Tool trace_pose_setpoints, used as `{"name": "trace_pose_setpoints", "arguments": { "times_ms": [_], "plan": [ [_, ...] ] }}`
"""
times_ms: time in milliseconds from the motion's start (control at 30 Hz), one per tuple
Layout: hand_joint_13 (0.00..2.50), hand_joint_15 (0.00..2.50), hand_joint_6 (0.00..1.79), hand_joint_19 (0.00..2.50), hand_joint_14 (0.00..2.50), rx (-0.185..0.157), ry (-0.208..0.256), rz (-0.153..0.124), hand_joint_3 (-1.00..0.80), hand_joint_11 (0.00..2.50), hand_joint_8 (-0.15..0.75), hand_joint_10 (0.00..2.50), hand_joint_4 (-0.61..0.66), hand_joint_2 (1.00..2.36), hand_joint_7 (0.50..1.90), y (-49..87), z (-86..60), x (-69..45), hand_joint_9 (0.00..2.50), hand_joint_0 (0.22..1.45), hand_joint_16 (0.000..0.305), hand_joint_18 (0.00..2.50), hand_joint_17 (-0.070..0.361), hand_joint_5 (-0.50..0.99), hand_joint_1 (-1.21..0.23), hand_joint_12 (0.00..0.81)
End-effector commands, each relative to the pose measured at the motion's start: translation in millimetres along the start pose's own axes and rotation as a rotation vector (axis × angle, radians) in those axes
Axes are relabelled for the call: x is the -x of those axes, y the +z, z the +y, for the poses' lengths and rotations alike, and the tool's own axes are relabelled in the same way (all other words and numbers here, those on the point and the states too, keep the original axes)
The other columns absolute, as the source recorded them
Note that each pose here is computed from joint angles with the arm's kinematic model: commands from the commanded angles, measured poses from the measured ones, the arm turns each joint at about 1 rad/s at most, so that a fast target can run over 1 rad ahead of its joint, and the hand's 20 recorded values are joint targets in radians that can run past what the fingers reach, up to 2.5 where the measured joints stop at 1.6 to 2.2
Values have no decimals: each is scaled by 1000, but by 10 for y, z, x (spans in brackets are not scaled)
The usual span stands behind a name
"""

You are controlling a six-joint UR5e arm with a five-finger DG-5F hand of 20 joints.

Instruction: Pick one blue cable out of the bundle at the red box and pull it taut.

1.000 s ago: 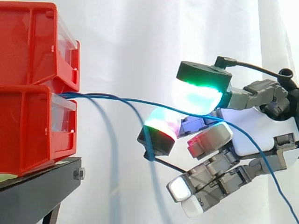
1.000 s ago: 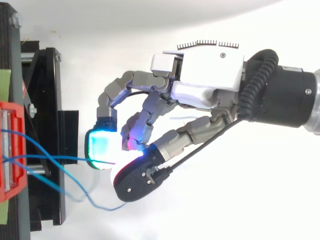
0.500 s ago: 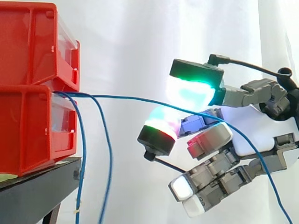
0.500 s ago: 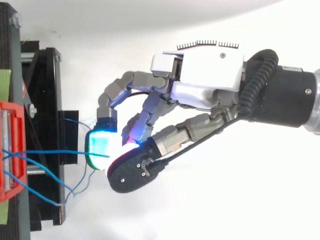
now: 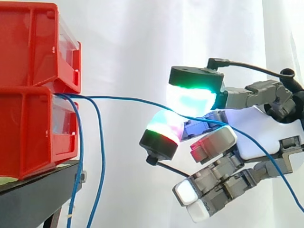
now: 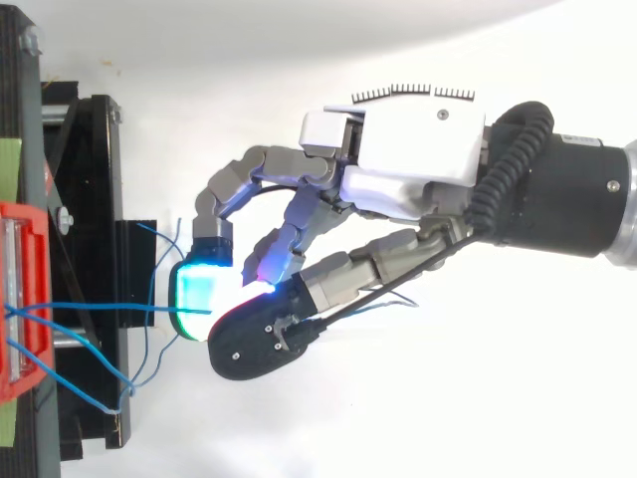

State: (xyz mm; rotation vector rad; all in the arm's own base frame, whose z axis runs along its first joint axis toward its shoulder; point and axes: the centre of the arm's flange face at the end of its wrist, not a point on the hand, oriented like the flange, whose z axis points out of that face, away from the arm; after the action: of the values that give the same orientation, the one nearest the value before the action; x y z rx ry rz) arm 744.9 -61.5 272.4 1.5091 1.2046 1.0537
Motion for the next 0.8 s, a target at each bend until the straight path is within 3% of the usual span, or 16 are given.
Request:
{"name": "trace_pose_setpoints", "arguments": {
  "times_ms": [0, 167, 367, 533, 767],
  "plan": [
    [848, 482, 945, 287, 15, 0, 0, -2, -154, 1396, 273, 27, -33, 1019, 961, -1, 0, -2, 1271, 600, 49, 693, 110, -195, -693, 389],
    [853, 464, 945, 268, 13, 0, -1, -3, -152, 1283, 296, 136, -44, 1010, 952, -1, -1, -10, 1264, 591, 56, 726, 126, -185, -661, 425],
    [830, 458, 941, 276, 12, 0, -1, -2, -124, 1288, 287, 0, -85, 1008, 981, -1, -1, -12, 1263, 578, 58, 706, 131, -176, -626, 433],
    [831, 433, 931, 258, 11, 1, 0, 3, -46, 1146, 292, 4, -139, 1000, 1046, -5, 9, -17, 1267, 576, 62, 720, 138, -153, -624, 443],
    [834, 409, 920, 237, 10, 1, 0, 3, -13, 992, 297, 6, -159, 1149, 1098, -5, 9, -17, 1253, 544, 63, 742, 142, -133, -624, 454]
  ]
}}
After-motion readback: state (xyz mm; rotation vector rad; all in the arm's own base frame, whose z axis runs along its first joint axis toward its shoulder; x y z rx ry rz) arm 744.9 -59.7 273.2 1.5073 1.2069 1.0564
